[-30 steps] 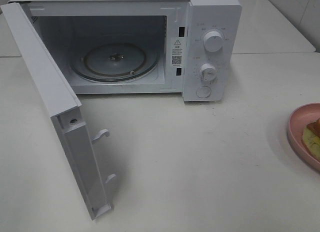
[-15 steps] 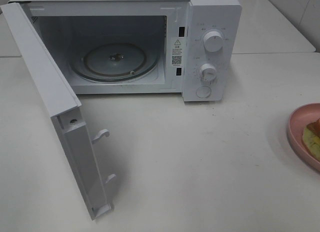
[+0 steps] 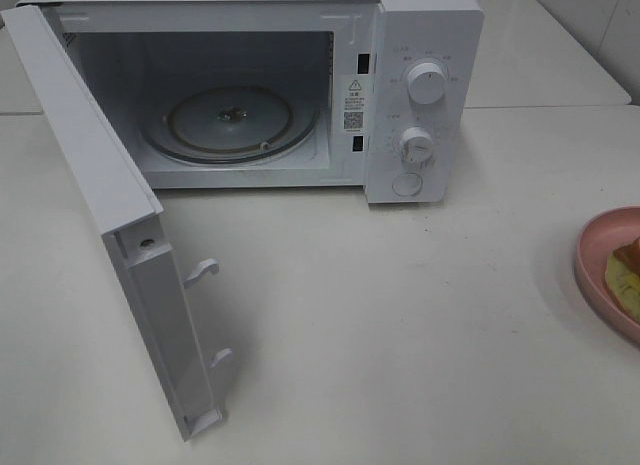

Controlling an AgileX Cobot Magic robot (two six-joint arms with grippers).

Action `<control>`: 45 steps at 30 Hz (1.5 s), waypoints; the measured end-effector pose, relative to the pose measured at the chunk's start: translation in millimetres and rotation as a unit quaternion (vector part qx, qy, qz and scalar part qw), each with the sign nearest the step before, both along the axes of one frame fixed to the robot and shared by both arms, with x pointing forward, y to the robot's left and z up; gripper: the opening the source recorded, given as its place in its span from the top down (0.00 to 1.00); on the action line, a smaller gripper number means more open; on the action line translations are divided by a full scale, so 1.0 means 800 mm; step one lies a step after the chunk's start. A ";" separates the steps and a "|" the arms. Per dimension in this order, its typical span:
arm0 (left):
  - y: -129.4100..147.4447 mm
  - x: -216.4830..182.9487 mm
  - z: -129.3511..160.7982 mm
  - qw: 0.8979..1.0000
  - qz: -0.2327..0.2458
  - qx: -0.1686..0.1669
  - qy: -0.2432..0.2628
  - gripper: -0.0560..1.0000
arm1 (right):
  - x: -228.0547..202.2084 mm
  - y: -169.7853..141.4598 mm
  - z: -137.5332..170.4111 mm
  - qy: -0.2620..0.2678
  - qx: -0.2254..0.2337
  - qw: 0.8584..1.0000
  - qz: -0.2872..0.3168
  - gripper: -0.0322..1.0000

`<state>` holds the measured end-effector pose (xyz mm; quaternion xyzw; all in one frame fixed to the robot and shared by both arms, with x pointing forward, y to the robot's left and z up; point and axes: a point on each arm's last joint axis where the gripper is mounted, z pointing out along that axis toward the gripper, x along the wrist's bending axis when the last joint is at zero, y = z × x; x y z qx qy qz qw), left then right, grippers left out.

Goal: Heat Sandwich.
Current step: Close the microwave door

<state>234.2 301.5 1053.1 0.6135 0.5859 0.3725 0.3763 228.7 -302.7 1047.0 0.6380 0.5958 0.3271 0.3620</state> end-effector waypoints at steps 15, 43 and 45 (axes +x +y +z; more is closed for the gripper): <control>0.000 0.000 0.000 1.000 0.000 0.000 0.000 0.01 | 0.000 0.000 0.000 0.000 0.000 1.000 0.000 0.23; 0.000 0.000 0.000 1.000 0.000 0.000 -0.001 0.01 | 0.000 0.000 0.000 -0.001 0.000 1.000 0.000 0.23; 0.000 0.000 0.002 1.000 0.000 0.000 -0.003 0.01 | 0.000 0.000 0.000 -0.001 0.000 1.000 0.000 0.23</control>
